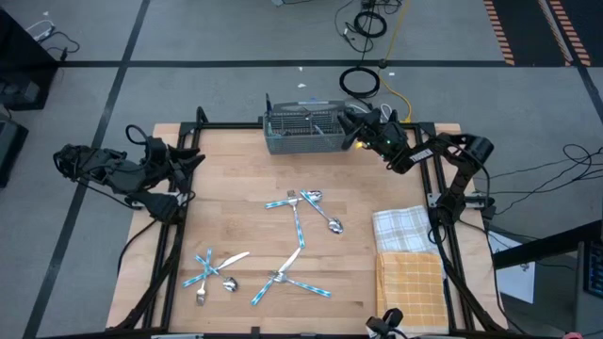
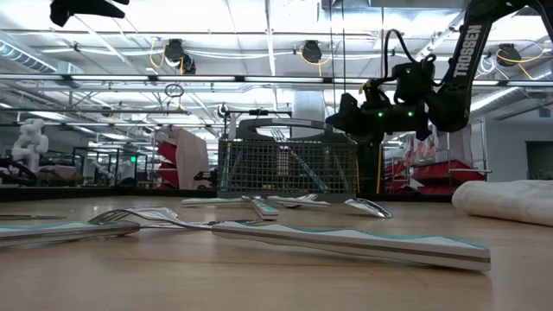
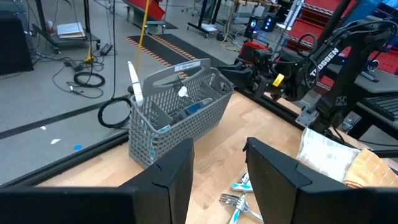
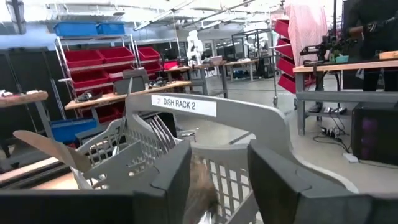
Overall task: Sort silverware
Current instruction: Put the spoon into the silverware rack
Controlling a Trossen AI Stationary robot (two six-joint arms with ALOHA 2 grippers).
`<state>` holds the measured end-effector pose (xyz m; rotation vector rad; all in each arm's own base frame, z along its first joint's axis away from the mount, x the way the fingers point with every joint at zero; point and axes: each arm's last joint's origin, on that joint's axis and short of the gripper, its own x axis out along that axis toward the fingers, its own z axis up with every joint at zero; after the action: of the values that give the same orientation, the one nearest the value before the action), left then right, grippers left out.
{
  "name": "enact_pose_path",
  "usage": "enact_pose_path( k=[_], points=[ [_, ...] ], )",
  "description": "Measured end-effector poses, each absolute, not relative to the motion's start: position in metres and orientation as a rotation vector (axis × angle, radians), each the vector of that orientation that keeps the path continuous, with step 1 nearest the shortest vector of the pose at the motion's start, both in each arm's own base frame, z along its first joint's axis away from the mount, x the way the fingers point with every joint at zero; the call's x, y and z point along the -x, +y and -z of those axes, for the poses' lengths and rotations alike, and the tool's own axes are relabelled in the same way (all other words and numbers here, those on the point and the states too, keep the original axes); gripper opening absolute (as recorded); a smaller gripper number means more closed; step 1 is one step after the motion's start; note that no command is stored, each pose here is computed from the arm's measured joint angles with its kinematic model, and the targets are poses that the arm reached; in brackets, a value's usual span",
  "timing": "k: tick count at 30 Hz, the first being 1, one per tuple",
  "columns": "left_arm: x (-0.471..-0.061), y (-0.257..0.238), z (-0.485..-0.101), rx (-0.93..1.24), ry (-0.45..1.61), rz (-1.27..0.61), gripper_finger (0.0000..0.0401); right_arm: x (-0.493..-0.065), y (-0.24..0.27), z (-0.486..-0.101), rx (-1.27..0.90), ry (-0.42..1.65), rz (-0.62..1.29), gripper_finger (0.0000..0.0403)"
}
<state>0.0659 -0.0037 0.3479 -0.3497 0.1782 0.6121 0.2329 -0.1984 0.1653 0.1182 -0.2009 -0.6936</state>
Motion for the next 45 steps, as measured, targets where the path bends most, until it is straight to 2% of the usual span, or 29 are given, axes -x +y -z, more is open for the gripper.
enact_pose_path(
  k=[3,8,11,16,18,21,27,32,36,45],
  points=[
    [-0.066,-0.004,-0.348,0.35,0.178,-0.612,0.0152,-0.231,-0.194,-0.182,-0.133,-0.305,0.655,0.0152],
    [-0.066,-0.004,-0.348,0.378,0.181,-0.595,0.0152,-0.227,-0.166,-0.234,-0.174,-0.421,0.449,0.0152],
    [-0.067,-0.005,-0.348,0.392,0.191,-0.568,0.0152,-0.227,-0.134,-0.256,-0.255,-0.33,0.306,0.0151],
    [-0.069,-0.007,-0.352,0.435,0.162,-0.529,0.0152,-0.227,-0.07,-0.259,-0.473,-0.035,0.109,0.0131],
    [-0.071,-0.008,-0.357,0.473,0.112,-0.51,0.0152,-0.225,-0.045,-0.266,-0.534,-0.033,0.003,0.0122],
    [-0.075,-0.011,-0.372,0.483,0.02,-0.408,0.0152,-0.219,-0.011,-0.289,-0.546,-0.168,-0.194,0.0112],
    [-0.077,-0.021,-0.418,0.416,-0.315,0.013,0.0152,-0.189,0.029,-0.335,-0.45,-0.597,-0.462,0.0105],
    [-0.073,-0.026,-0.439,0.35,-0.524,0.246,0.0152,-0.18,0.046,-0.34,-0.285,-0.675,-0.492,0.0105],
    [-0.079,-0.031,-0.439,0.386,-0.501,0.344,0.0152,-0.177,0.05,-0.341,-0.194,-0.686,-0.545,0.0105],
    [-0.104,-0.042,-0.432,0.466,-0.408,0.35,0.0152,-0.159,0.046,-0.352,-0.154,-0.773,-0.564,0.0105]
  ],
)
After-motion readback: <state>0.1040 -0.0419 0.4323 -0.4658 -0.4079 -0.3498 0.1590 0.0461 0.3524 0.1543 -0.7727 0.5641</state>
